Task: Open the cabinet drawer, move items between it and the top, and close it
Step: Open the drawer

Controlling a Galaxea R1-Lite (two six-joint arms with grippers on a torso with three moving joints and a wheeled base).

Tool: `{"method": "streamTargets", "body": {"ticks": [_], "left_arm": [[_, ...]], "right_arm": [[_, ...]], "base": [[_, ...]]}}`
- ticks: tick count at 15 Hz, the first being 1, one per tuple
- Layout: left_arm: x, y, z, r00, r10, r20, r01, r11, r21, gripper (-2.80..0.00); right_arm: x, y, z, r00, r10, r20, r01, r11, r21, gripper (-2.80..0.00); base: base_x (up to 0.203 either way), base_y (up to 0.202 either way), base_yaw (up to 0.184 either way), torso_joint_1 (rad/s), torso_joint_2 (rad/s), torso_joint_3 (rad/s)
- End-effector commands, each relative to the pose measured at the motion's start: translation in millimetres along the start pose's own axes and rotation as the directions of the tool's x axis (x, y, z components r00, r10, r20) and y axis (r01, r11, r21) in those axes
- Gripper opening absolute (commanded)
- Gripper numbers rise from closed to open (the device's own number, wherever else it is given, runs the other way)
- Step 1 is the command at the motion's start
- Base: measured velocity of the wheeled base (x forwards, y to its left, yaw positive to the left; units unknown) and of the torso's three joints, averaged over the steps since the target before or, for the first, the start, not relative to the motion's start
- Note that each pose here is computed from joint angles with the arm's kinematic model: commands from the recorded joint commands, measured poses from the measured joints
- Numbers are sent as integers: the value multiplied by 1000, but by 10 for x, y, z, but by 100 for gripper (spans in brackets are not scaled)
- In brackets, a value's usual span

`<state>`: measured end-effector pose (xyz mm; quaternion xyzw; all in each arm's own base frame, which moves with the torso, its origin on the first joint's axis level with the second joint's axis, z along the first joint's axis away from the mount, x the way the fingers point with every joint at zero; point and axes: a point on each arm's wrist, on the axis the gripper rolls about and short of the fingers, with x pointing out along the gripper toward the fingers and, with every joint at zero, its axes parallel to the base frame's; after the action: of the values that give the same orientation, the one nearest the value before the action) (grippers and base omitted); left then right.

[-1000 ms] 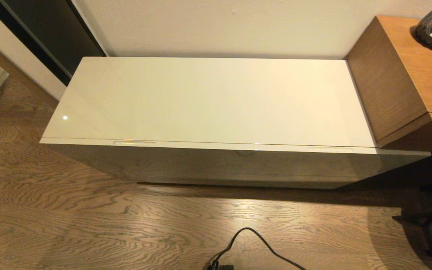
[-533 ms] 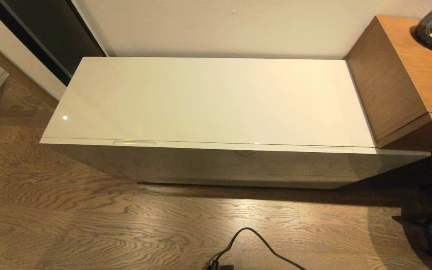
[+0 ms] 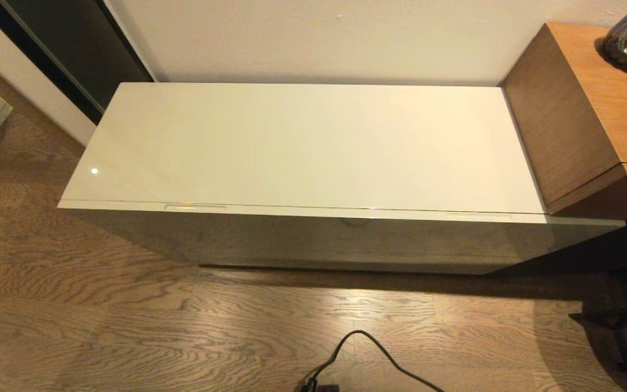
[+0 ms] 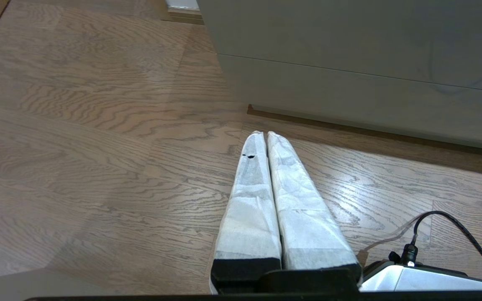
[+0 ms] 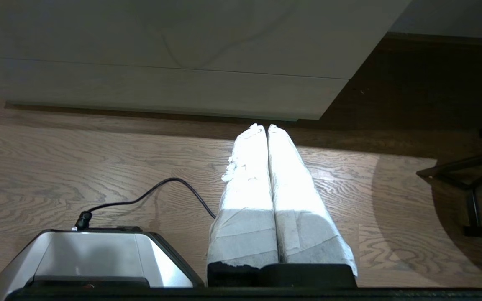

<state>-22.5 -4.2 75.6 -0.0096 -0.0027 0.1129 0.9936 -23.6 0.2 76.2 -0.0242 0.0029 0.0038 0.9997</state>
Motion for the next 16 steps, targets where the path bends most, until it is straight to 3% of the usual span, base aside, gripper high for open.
{"method": "streamTargets", "body": {"ticks": [1, 5, 12, 16], "left_arm": [[-28, 1, -14, 999, 0, 37, 0, 1000, -4, -280], [-28, 1, -12, 999, 0, 38, 0, 1000, -10, -280], [-28, -1, -8, 999, -9, 43, 8, 999, 44, -280], [-32, 0, -3, 999, -3, 39, 4, 1000, -15, -280]], "right_arm": [[2, 0, 1, 1000, 0, -3, 0, 1000, -1, -280], [2, 0, 1, 1000, 0, -3, 0, 1000, -1, -280], [2, 0, 1, 1000, 0, -3, 0, 1000, -1, -280], [3, 0, 0, 1000, 0, -2, 0, 1000, 0, -280]], "base": [[0, 0, 0, 0, 0, 0], [0, 0, 0, 0, 0, 0], [0, 0, 0, 0, 0, 0], [0, 0, 0, 0, 0, 0]]}}
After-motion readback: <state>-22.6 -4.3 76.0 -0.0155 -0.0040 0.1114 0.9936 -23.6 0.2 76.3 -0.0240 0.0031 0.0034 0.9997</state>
